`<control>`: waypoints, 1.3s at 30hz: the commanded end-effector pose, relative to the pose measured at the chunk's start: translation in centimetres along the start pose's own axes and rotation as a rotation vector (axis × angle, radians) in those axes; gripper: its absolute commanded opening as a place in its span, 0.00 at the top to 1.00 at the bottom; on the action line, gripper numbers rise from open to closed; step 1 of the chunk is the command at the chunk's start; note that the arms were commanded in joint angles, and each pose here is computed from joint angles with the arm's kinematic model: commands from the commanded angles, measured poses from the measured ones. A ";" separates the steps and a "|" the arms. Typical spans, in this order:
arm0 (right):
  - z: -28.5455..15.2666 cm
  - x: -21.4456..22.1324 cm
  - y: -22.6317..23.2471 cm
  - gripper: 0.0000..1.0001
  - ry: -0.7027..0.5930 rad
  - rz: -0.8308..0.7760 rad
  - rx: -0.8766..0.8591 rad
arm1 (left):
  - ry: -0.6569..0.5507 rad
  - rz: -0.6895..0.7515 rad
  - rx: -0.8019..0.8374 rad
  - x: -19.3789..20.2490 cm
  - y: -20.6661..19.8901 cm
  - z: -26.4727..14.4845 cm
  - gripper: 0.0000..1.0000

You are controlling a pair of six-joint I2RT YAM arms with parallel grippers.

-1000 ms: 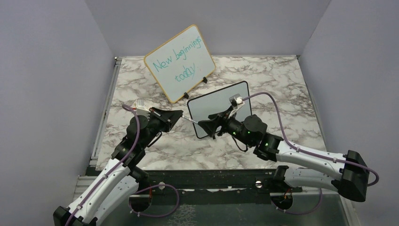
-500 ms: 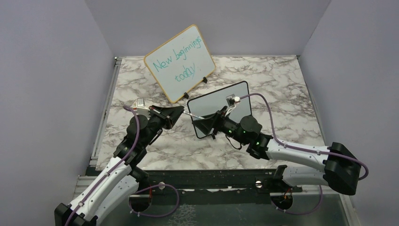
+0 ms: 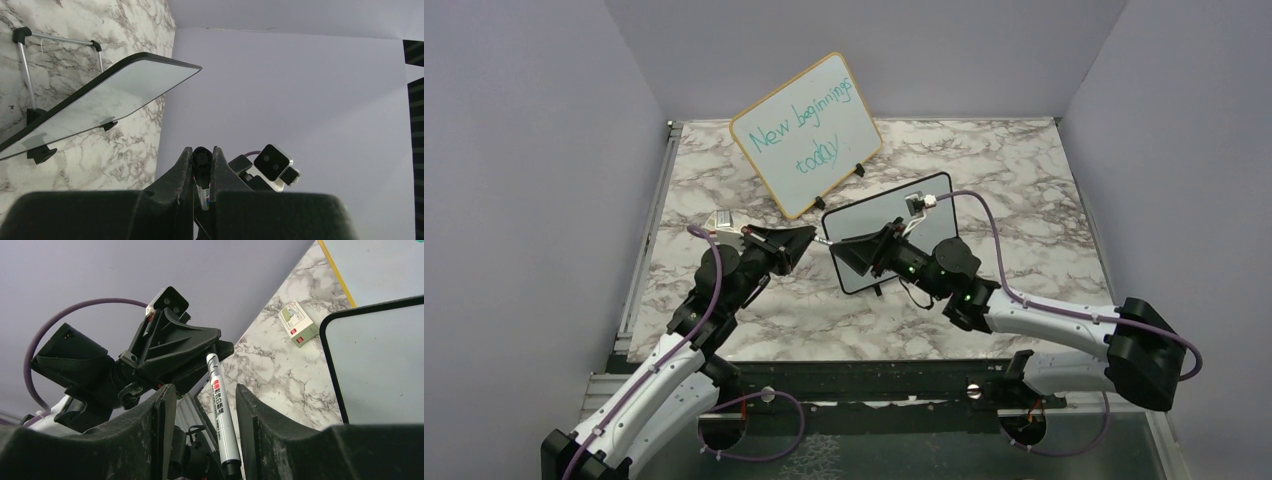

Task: Write a sentence on the whiteboard
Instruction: Open the whiteboard marker at the center of the board.

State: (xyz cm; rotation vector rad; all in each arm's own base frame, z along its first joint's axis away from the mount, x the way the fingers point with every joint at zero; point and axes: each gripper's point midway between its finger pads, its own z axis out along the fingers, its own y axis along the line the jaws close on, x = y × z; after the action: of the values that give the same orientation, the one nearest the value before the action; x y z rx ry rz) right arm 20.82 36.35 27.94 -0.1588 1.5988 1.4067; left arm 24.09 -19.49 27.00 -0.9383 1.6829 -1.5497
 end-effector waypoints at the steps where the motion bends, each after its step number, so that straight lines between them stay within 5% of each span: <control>1: 0.7 -0.8 1.9 0.50 -0.001 0.028 -0.075 | 0.025 -0.032 0.034 0.4 -0.7 -0.1 1.00; 19: 0.2 -0.5 2.5 0.68 0.035 0.017 -0.097 | 0.014 0.042 0.024 0.2 -1.3 -0.3 1.00; 39: -0.1 -0.8 2.7 0.64 0.044 0.016 -0.109 | 0.045 0.059 0.042 0.8 -2.3 -0.7 1.00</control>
State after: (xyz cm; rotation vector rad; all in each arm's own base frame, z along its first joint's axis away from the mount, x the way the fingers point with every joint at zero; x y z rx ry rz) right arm 19.81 36.53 28.25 -0.2088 1.6118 1.4741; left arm 23.72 -19.61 28.37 -0.8510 1.6829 -1.5373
